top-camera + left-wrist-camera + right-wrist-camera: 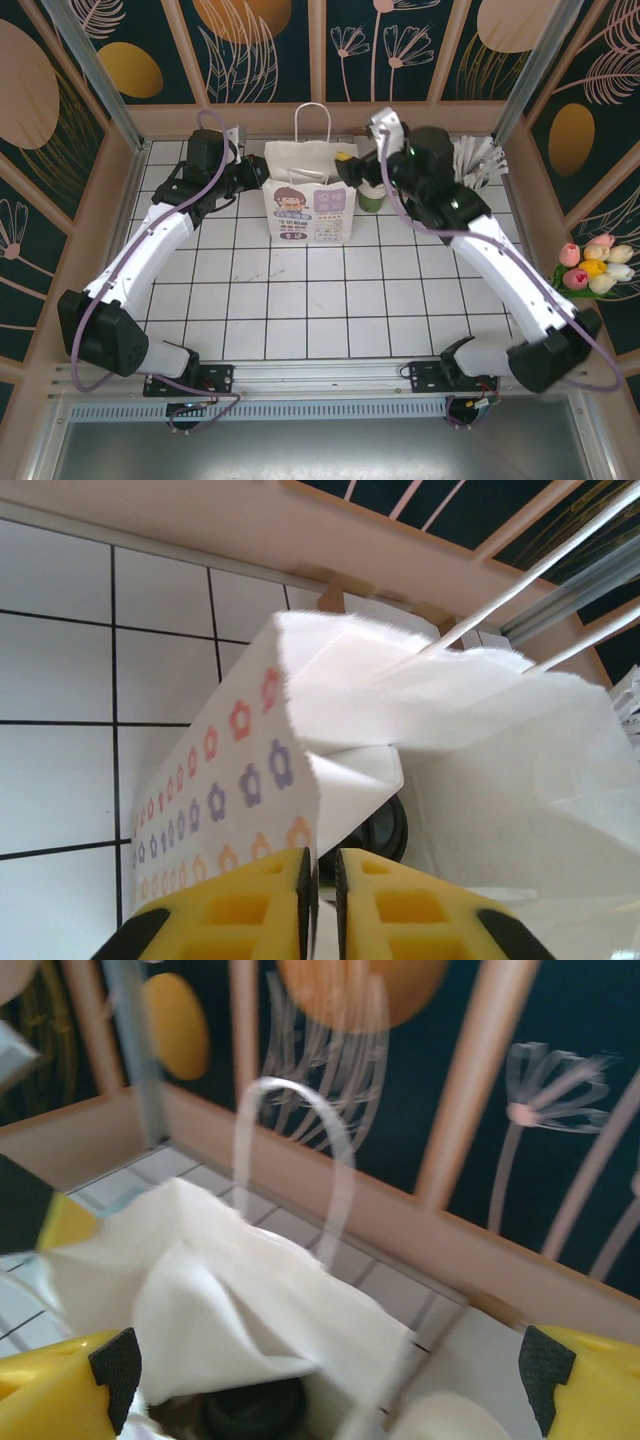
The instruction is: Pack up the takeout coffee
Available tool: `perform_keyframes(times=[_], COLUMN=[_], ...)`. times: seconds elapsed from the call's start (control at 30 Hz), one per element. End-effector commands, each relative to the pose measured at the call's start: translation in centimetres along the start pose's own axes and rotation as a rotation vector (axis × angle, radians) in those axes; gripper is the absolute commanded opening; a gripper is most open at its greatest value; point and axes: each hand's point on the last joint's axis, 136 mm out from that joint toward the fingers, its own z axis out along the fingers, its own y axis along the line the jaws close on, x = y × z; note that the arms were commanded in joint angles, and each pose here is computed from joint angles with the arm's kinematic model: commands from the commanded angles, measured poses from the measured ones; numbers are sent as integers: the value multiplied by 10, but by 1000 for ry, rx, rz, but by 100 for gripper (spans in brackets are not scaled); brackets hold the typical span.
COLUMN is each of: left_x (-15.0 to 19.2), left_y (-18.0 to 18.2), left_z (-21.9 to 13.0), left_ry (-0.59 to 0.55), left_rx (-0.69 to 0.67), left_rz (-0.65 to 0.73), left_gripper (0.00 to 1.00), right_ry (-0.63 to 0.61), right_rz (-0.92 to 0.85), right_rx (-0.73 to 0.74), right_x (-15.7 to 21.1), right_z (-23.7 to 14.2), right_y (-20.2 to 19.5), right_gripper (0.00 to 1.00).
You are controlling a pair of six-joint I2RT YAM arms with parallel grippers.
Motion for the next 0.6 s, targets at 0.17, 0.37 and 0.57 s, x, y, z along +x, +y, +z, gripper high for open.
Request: perform_keyframes(times=[0.17,0.37,0.57], left_x=[-42,-58,-64], left_y=[-15,14,68], left_z=[-47,-83,-144], left_ry=[-161,-335,-597], left_rx=[-37,-210,-501], left_rz=[75,81,61], left_gripper=[40,82,98], right_ry=[-105,-67,-86], right_rz=[231,314,370], right_rx=[497,652,746], right_x=[42,101,138], right_z=[-62,-95,-121], right_y=[-104,-133,-145], right_gripper=[99,99,99])
